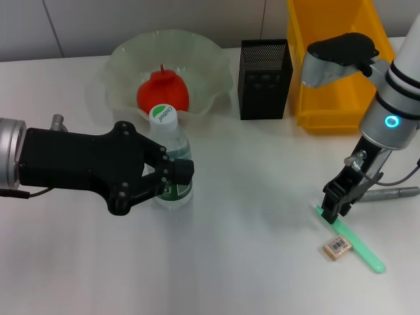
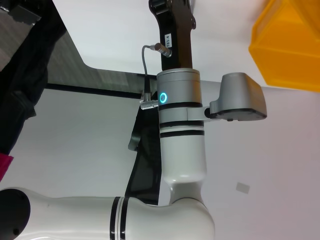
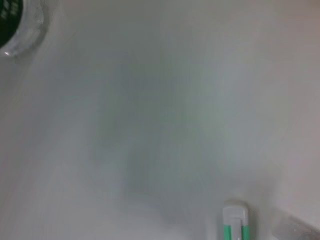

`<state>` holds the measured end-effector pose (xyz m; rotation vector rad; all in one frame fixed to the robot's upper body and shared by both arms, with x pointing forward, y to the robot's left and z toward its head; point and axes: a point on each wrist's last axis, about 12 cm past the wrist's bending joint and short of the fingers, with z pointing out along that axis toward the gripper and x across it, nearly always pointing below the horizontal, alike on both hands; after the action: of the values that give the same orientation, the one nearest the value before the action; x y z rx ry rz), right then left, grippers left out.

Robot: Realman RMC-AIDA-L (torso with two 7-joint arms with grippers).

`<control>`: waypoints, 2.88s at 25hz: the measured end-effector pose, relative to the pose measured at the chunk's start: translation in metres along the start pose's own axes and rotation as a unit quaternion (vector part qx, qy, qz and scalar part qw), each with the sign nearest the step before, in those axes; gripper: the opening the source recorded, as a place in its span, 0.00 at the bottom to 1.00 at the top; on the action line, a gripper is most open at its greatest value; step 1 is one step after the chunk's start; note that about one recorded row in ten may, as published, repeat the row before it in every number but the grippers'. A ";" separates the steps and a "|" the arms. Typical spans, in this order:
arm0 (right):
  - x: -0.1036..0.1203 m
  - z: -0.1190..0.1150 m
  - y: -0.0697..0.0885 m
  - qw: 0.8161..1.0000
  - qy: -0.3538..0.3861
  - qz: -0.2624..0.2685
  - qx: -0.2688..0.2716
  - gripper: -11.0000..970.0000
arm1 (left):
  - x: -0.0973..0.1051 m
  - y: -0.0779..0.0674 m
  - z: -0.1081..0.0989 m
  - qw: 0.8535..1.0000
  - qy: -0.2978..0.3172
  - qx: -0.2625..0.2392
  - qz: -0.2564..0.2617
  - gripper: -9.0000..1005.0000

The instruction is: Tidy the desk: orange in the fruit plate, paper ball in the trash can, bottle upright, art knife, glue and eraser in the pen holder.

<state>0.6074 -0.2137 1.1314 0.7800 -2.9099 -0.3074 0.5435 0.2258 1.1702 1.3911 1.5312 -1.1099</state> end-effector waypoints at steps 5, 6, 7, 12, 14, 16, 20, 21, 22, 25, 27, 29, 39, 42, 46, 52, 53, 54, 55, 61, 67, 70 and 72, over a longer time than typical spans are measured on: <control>0.000 0.002 0.002 1.000 0.002 -0.006 0.002 0.29 | 0.000 0.001 0.000 1.000 -0.001 0.001 -0.001 0.02; 0.000 0.002 0.002 1.000 0.002 -0.006 0.002 0.29 | 0.000 0.001 0.000 1.000 -0.001 0.001 -0.001 0.02; 0.000 0.002 0.002 1.000 0.002 -0.006 0.002 0.29 | 0.000 0.001 0.001 1.000 -0.001 0.001 -0.001 0.02; -0.001 0.002 0.001 1.000 0.000 -0.008 0.003 0.29 | -0.001 0.001 0.000 1.000 -0.005 0.001 -0.001 0.02; 0.000 0.003 0.001 1.000 0.000 -0.008 0.003 0.28 | -0.001 0.000 0.000 1.000 -0.006 0.001 0.000 0.02; 0.000 0.003 0.001 1.000 0.000 -0.008 0.003 0.28 | -0.001 0.000 0.000 1.000 -0.006 0.001 -0.001 0.02; 0.001 0.005 0.000 1.000 0.001 -0.007 0.003 0.28 | 0.000 0.000 0.000 1.000 -0.006 0.001 -0.002 0.02; 0.001 0.005 0.000 1.000 0.001 -0.007 0.003 0.28 | 0.000 0.000 0.000 1.000 -0.006 0.001 -0.002 0.02; 0.001 0.005 0.000 1.000 0.002 -0.007 0.002 0.28 | 0.000 0.000 0.000 1.000 -0.006 0.001 -0.003 0.02; 0.001 0.007 0.001 1.000 0.006 -0.011 0.002 0.28 | 0.000 0.000 0.000 1.000 -0.006 0.001 -0.003 0.02; 0.001 0.008 0.001 1.000 0.006 -0.012 0.002 0.28 | 0.001 0.000 0.000 1.000 -0.006 0.001 -0.003 0.02; 0.001 0.008 0.002 1.000 0.005 -0.013 0.002 0.28 | 0.001 0.000 0.000 1.000 -0.006 0.001 -0.003 0.02; 0.001 0.009 0.000 1.000 0.002 -0.012 0.004 0.28 | 0.001 -0.001 -0.002 1.000 -0.011 -0.002 -0.004 0.02; 0.002 0.010 0.000 1.000 0.002 -0.012 0.004 0.28 | 0.001 0.000 -0.002 1.000 -0.012 -0.002 -0.004 0.02; 0.002 0.010 -0.001 1.000 0.003 -0.012 0.006 0.28 | 0.002 0.000 -0.003 1.000 -0.015 -0.004 -0.007 0.02; 0.001 0.010 0.000 1.000 0.005 -0.013 0.009 0.28 | 0.002 0.000 -0.003 1.000 -0.016 -0.004 -0.009 0.02; 0.001 0.010 0.000 1.000 0.005 -0.013 0.009 0.28 | 0.002 0.000 -0.003 1.000 -0.016 -0.004 -0.009 0.02; 0.001 0.010 0.000 1.000 0.005 -0.013 0.009 0.28 | 0.002 0.000 -0.003 1.000 -0.016 -0.004 -0.009 0.02; 0.001 0.010 0.000 1.000 0.005 -0.014 0.009 0.28 | 0.002 0.000 -0.003 1.000 -0.016 -0.004 -0.009 0.02; 0.001 0.010 -0.001 1.000 0.004 -0.016 0.009 0.28 | 0.002 0.000 -0.003 1.000 -0.017 -0.004 -0.009 0.02; 0.003 0.013 -0.002 1.000 0.004 -0.014 0.009 0.28 | 0.002 -0.001 -0.004 1.000 -0.021 -0.004 -0.010 0.02; 0.003 0.015 -0.002 1.000 0.007 -0.014 0.008 0.28 | 0.002 -0.001 -0.004 1.000 -0.021 -0.004 -0.010 0.02; 0.003 0.015 -0.002 1.000 0.007 -0.014 0.008 0.28 | 0.002 -0.001 -0.004 1.000 -0.021 -0.004 -0.010 0.02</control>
<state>0.6036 -0.2147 1.1166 0.8229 -2.8947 -0.2815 0.5425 0.2303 1.1695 1.3422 1.5209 -1.1363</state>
